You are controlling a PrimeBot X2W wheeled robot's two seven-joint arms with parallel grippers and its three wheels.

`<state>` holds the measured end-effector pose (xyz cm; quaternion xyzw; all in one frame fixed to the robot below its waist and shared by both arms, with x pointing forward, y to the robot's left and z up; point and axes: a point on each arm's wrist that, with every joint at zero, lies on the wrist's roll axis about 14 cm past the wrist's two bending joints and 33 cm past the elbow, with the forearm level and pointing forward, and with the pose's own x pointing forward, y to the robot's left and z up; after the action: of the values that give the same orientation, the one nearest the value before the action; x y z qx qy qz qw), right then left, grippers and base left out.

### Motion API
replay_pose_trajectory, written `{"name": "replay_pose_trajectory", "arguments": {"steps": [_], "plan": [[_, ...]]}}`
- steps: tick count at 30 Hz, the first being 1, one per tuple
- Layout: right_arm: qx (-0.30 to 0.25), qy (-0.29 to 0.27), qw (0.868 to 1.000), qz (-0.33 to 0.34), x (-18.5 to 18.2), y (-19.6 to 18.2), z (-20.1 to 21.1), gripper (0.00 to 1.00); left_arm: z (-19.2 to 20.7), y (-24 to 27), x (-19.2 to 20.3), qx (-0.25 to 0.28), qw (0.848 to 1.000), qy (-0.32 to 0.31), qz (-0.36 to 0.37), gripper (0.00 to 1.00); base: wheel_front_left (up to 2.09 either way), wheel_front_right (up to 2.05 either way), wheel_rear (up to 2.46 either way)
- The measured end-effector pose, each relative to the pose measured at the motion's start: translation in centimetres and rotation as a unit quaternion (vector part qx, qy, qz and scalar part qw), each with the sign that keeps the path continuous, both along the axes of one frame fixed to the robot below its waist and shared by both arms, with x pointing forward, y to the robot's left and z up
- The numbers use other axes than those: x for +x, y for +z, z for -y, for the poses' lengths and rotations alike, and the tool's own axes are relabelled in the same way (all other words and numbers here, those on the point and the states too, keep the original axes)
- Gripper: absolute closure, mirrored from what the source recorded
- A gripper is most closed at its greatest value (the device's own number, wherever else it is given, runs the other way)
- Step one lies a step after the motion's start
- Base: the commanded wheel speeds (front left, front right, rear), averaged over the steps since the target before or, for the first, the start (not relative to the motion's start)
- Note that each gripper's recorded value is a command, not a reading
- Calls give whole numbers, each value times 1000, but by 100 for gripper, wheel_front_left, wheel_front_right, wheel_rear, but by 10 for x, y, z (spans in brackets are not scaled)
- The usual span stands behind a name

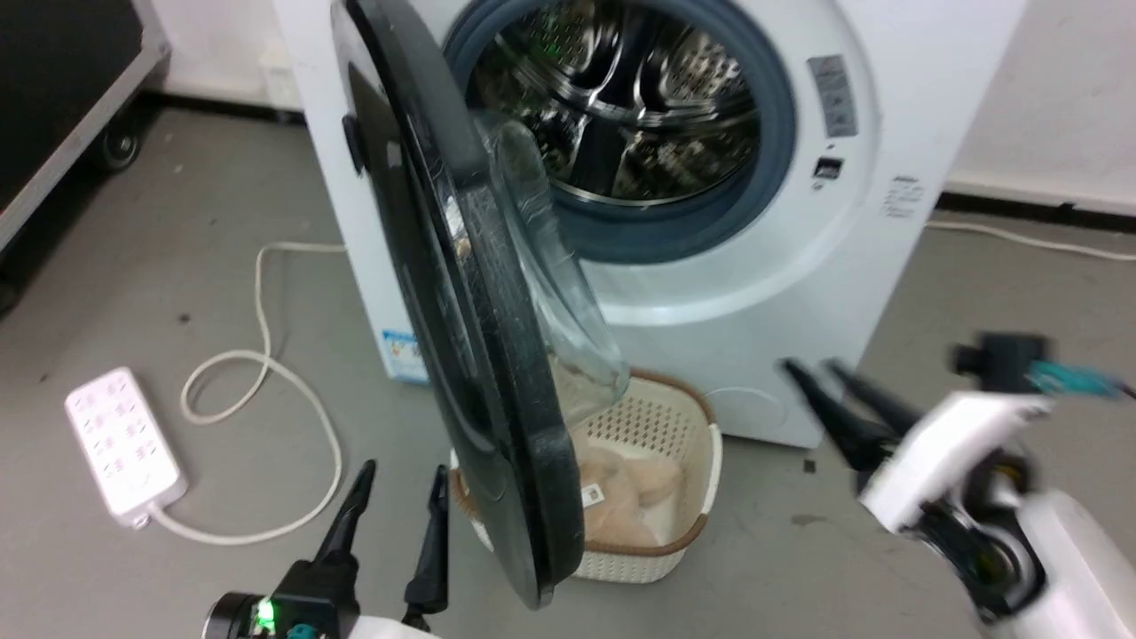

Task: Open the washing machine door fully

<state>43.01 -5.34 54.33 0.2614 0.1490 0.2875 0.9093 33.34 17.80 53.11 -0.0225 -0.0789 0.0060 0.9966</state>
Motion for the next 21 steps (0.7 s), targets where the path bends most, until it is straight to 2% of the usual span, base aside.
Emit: {"name": "replay_pose_trajectory", "arguments": {"steps": [2, 6, 10, 13, 16, 21], "plan": [[-46, -47, 995, 79, -1, 11, 27, 0, 2, 2, -1, -1, 1000, -6, 4, 0, 0, 0, 0], [-124, -122, 966, 193, -12, 23, 73, 0, 6, 10, 1, -6, 1000, -17, 16, 0, 0, 0, 0], [-180, -190, 931, 254, -28, 27, 111, 0, 10, 9, 2, -10, 999, -26, 16, 0, 0, 0, 0], [-207, -225, 912, 272, -46, 26, 121, 0, 11, 8, 4, -12, 999, -29, 15, 0, 0, 0, 0], [-220, -254, 904, 265, -63, 15, 123, 0, 10, 7, 5, -12, 999, -29, 12, 0, 0, 0, 0], [-234, -272, 908, 214, -88, -20, 131, 0, 11, 0, 6, -12, 999, -30, 1, 0, 0, 0, 0]]}}
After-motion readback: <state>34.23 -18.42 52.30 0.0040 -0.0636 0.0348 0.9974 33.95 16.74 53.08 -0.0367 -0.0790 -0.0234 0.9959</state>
